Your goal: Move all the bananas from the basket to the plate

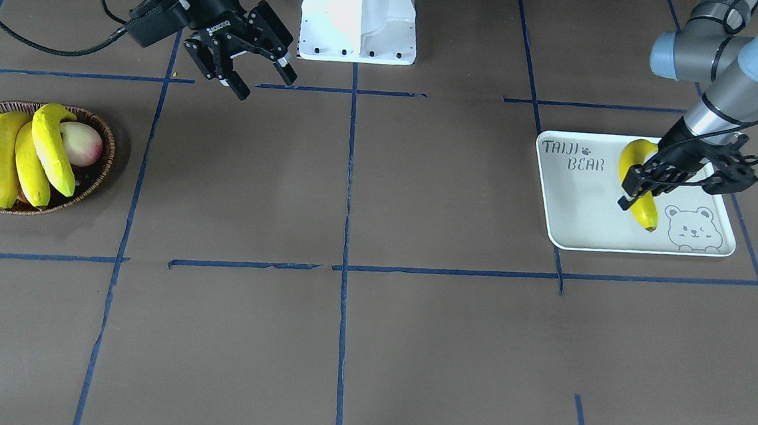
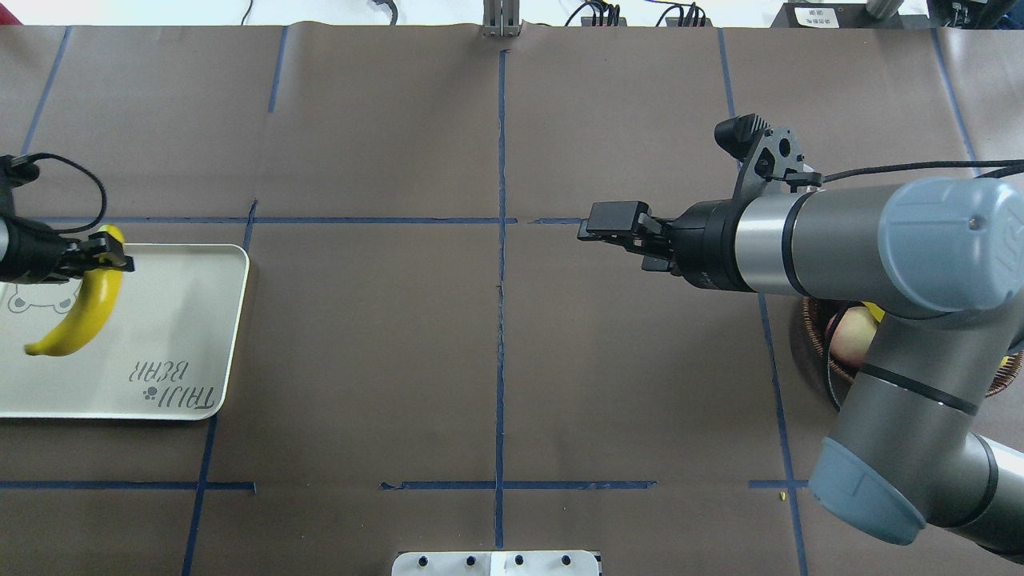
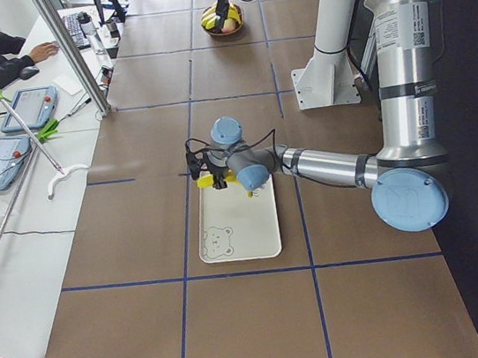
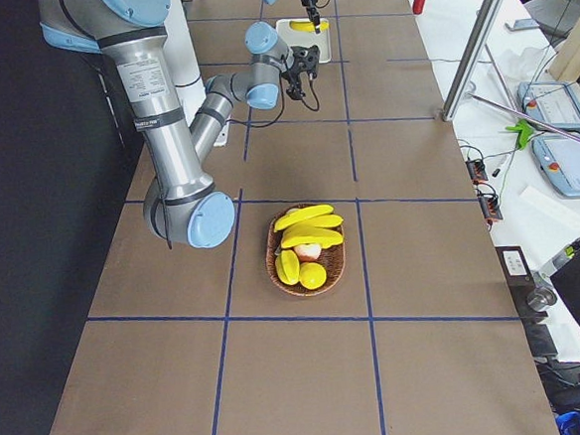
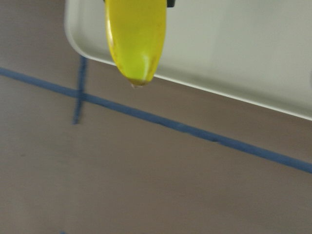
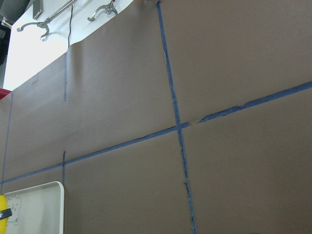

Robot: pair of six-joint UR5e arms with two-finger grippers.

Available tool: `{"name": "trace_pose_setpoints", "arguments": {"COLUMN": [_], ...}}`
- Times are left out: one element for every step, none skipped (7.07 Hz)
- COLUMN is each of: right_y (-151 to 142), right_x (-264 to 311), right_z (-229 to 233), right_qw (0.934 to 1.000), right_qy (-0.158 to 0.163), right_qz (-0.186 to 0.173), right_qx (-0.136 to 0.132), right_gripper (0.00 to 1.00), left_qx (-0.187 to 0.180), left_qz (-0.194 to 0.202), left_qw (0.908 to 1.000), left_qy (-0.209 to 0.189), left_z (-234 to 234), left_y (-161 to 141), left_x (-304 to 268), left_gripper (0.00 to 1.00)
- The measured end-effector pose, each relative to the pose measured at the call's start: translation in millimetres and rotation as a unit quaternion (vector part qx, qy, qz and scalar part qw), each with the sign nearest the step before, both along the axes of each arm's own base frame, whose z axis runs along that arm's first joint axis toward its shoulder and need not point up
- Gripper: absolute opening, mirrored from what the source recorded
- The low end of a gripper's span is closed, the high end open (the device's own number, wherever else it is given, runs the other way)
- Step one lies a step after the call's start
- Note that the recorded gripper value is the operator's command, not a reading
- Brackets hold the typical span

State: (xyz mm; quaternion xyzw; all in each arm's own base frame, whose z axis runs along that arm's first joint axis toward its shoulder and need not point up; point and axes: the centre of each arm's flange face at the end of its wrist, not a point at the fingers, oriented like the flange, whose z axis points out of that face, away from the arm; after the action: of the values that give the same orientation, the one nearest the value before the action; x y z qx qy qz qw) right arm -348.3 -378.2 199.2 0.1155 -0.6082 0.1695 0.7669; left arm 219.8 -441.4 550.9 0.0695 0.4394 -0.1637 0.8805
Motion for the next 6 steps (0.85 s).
{"name": "trace_pose_setpoints", "arguments": {"right_y": [-6.2, -10.6, -13.3, -14.9, -15.9, -17.5], "right_x": [5.4, 7.5, 8.1, 8.8, 10.1, 13.6], "right_z": [13.1, 22.5, 27.6, 30.7, 33.3, 38.3], "right_qw": [0.9998, 0.9995, 0.9993, 0.9992, 0.9991, 0.9988], "right_qy": [0.017, 0.029, 0.035, 0.039, 0.041, 0.047], "right_qz": [0.004, 0.007, 0.008, 0.009, 0.010, 0.008], "right_qx": [0.003, 0.004, 0.004, 0.003, 0.002, 0.005], "right_gripper": [1.00, 1.00, 1.00, 1.00, 1.00, 1.00], "left_qx": [0.002, 0.001, 0.000, 0.000, -0.001, -0.001], "left_qz": [-0.002, -0.007, -0.010, -0.011, -0.010, -0.009], "left_qw": [0.9992, 0.9977, 0.9967, 0.9962, 0.9961, 0.9961], "left_qy": [-0.040, -0.067, -0.081, -0.086, -0.087, -0.087], "left_z": [34.5, 56.4, 68.1, 72.4, 74.7, 76.4], "left_y": [12.8, 18.1, 18.6, 17.2, 15.4, 13.4], "left_x": [-17.2, -25.2, -27.3, -26.0, -23.1, -20.4], "left_gripper": [0.00, 0.02, 0.29, 0.99, 1.00, 1.00]}}
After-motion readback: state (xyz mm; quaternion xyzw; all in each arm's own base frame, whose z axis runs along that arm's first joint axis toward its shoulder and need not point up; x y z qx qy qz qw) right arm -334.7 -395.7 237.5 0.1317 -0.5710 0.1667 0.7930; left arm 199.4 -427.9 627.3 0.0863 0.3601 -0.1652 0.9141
